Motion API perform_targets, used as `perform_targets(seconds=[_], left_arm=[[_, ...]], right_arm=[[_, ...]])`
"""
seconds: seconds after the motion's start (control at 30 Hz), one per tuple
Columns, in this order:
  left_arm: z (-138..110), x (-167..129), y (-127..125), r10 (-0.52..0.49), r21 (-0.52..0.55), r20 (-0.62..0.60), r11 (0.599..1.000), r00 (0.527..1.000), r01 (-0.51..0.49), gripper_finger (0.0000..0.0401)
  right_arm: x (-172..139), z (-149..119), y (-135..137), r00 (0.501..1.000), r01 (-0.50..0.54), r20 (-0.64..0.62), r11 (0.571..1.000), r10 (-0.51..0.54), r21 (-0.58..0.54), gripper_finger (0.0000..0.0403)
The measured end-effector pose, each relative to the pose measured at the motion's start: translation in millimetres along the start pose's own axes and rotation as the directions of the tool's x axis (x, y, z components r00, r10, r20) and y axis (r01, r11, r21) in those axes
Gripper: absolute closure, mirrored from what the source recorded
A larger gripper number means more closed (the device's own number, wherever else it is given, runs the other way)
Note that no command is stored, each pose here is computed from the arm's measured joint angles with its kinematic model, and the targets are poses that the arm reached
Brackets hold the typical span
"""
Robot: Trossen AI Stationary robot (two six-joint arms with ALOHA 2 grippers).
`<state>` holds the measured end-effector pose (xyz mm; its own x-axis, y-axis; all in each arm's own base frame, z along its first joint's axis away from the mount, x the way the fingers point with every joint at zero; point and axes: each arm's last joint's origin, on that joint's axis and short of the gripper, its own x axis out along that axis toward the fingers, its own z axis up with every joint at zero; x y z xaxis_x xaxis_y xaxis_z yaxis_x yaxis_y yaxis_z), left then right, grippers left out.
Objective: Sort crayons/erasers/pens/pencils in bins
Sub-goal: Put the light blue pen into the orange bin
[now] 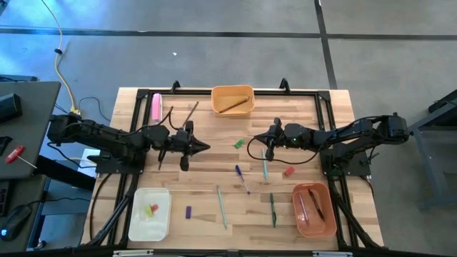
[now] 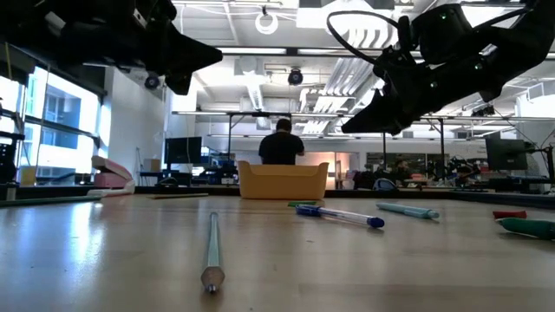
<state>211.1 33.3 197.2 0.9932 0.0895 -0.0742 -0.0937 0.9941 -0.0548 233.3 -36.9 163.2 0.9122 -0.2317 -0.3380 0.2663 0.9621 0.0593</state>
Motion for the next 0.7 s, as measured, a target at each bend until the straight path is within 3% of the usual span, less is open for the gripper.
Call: perform_targets(seconds=[0.17,0.47,0.7], left_arm=[[-3,-3,3,0.014,0.002,0.011,1.000,1.000,-0.014,0.0401],[-35,-34,4,0.052,-0.076,0.122,0.996,0.991,-0.043,0.0401],[-37,-36,4,0.051,-0.101,0.120,0.994,0.991,-0.039,0.0401]], right_arm=[[0,0,0,1.000,-0.001,0.004,0.998,0.000,0.063,0.0403],[0,7,1,0.998,-0.016,0.066,0.989,0.006,0.145,0.0402],[0,9,0,0.996,-0.021,0.091,0.986,0.006,0.164,0.0402]])
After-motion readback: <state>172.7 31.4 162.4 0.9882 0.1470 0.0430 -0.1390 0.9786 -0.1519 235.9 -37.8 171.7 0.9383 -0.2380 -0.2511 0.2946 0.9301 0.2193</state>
